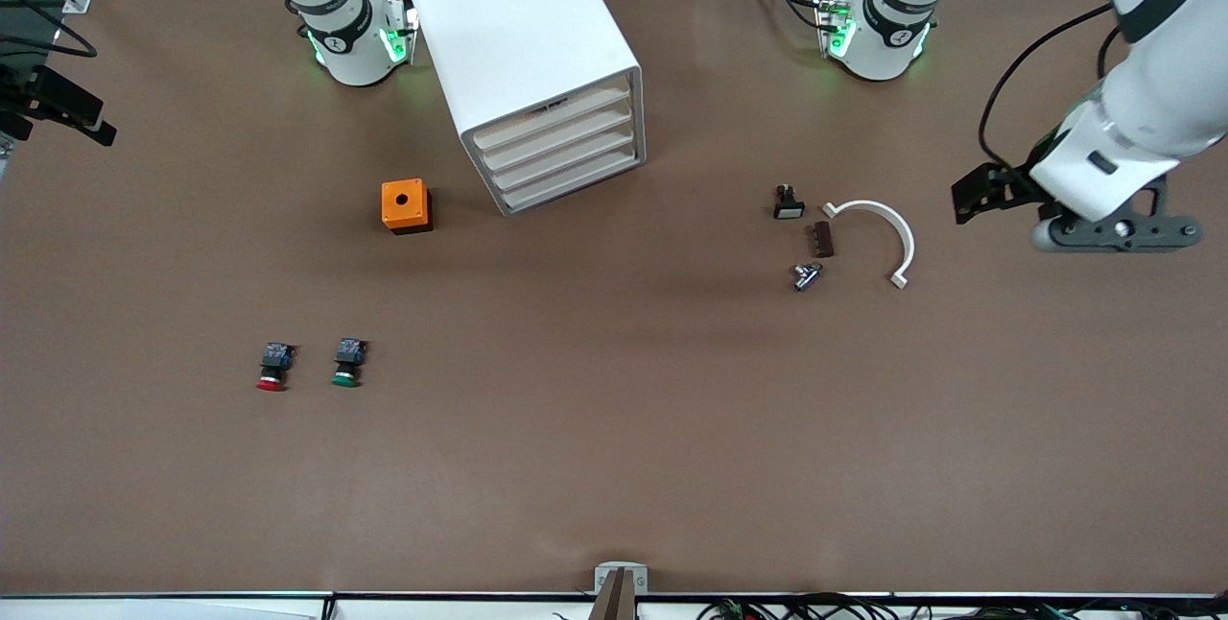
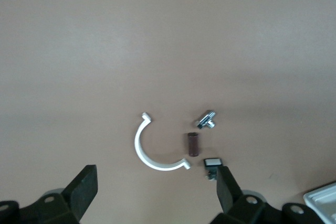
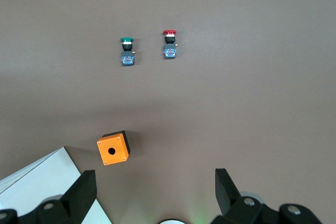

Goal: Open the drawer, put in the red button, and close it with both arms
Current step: 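Move the left gripper toward the white drawer cabinet, then hook the left gripper on the drawer while the right gripper reaches the red button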

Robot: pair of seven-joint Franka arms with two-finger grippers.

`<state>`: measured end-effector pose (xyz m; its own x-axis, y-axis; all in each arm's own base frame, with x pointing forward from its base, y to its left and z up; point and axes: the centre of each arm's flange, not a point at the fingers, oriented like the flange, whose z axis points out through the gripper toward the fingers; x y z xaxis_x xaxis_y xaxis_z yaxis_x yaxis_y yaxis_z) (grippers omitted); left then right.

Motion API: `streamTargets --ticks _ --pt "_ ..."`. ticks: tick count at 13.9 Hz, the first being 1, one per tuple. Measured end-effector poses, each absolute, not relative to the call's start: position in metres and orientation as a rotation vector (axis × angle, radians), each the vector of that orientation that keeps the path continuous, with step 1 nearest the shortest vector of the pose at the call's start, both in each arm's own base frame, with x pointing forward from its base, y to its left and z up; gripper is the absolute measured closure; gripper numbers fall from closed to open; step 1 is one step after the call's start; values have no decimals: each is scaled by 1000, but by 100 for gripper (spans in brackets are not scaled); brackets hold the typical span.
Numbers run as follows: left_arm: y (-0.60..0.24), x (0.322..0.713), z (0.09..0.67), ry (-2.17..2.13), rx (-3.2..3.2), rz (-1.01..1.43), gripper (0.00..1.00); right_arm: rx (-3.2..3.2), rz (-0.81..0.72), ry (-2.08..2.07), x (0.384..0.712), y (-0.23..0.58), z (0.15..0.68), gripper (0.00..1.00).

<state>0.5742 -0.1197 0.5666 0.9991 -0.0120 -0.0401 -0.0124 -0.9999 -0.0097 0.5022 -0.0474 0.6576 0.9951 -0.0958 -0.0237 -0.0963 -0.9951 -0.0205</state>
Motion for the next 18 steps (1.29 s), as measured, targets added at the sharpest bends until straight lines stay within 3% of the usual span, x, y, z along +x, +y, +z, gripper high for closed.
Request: streamTargets --ticks 10,18 --pt "-205 609 429 -464 -3094 298 0 -3116 39 150 502 -47 656 0" --pt "-315 593 333 -996 -2825 447 0 -3116 28 150 503 -47 658 0"
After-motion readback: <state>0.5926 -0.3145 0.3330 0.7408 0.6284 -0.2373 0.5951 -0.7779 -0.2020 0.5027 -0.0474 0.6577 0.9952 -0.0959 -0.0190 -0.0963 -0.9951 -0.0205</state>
